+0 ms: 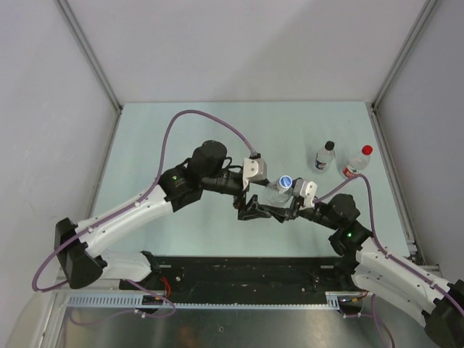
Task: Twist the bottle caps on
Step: Screw the bottle cap onto the plastic bottle.
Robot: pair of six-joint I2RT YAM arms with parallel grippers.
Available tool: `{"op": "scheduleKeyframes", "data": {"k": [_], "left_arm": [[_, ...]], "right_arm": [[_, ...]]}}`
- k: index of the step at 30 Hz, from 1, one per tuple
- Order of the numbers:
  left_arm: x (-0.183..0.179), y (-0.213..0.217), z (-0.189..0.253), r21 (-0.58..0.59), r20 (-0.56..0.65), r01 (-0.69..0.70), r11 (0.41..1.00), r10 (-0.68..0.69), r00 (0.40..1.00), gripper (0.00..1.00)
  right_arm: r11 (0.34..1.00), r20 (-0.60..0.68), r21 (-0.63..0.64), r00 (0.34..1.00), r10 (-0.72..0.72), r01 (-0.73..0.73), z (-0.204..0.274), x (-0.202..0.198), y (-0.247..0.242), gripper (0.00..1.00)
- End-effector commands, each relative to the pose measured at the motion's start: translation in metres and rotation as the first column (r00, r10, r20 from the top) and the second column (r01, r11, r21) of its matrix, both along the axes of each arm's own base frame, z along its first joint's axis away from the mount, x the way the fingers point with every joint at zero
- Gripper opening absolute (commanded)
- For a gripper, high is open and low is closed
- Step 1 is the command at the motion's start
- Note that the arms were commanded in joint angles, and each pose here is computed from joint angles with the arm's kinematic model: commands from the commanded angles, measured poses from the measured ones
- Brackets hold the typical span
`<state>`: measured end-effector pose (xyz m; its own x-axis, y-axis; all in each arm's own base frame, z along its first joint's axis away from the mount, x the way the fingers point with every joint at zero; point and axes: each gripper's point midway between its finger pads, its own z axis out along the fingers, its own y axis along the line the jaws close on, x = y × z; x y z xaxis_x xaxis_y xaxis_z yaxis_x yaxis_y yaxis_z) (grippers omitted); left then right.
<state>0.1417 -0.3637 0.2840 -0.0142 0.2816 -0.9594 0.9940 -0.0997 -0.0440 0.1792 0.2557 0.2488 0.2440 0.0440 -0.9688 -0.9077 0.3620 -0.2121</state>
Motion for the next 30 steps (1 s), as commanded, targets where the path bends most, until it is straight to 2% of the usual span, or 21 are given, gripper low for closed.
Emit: {"op": "scheduleKeyframes", "data": {"k": [1, 4, 6, 10, 17, 21, 30], "left_arm": [[0.026, 0.012, 0.019, -0.011, -0.048, -0.255, 0.967, 0.254, 0.966, 0.99], [0.048, 0.023, 0.030, -0.023, -0.102, -0.445, 0.895, 0.440, 0.892, 0.99], [0.061, 0.031, 0.039, -0.041, -0.131, -0.552, 0.833, 0.543, 0.829, 0.99], [0.082, 0.049, 0.073, -0.105, -0.198, -0.723, 0.683, 0.698, 0.689, 0.99], [0.090, 0.053, 0.109, -0.162, -0.279, -0.815, 0.556, 0.767, 0.578, 0.99], [0.085, 0.036, 0.106, -0.146, -0.276, -0.821, 0.552, 0.774, 0.569, 0.95], [0.087, 0.007, 0.091, -0.098, -0.284, -0.832, 0.547, 0.785, 0.550, 0.79]], "right_arm": [[0.968, -0.045, 0.098, 0.973, -0.228, 0.231, 0.029, 0.037, -0.017, 0.00], [0.894, -0.114, 0.072, 0.894, -0.433, 0.442, 0.014, 0.067, -0.036, 0.00], [0.849, -0.120, 0.042, 0.846, -0.519, 0.527, 0.005, 0.078, -0.044, 0.00], [0.815, -0.061, -0.009, 0.813, -0.579, 0.580, -0.007, 0.084, -0.037, 0.00], [0.810, -0.030, -0.020, 0.810, -0.586, 0.586, -0.015, 0.086, -0.020, 0.00], [0.799, -0.031, -0.032, 0.799, -0.601, 0.600, -0.019, 0.088, -0.021, 0.00], [0.788, -0.021, -0.088, 0.790, -0.613, 0.609, -0.030, 0.091, -0.019, 0.00]]}}
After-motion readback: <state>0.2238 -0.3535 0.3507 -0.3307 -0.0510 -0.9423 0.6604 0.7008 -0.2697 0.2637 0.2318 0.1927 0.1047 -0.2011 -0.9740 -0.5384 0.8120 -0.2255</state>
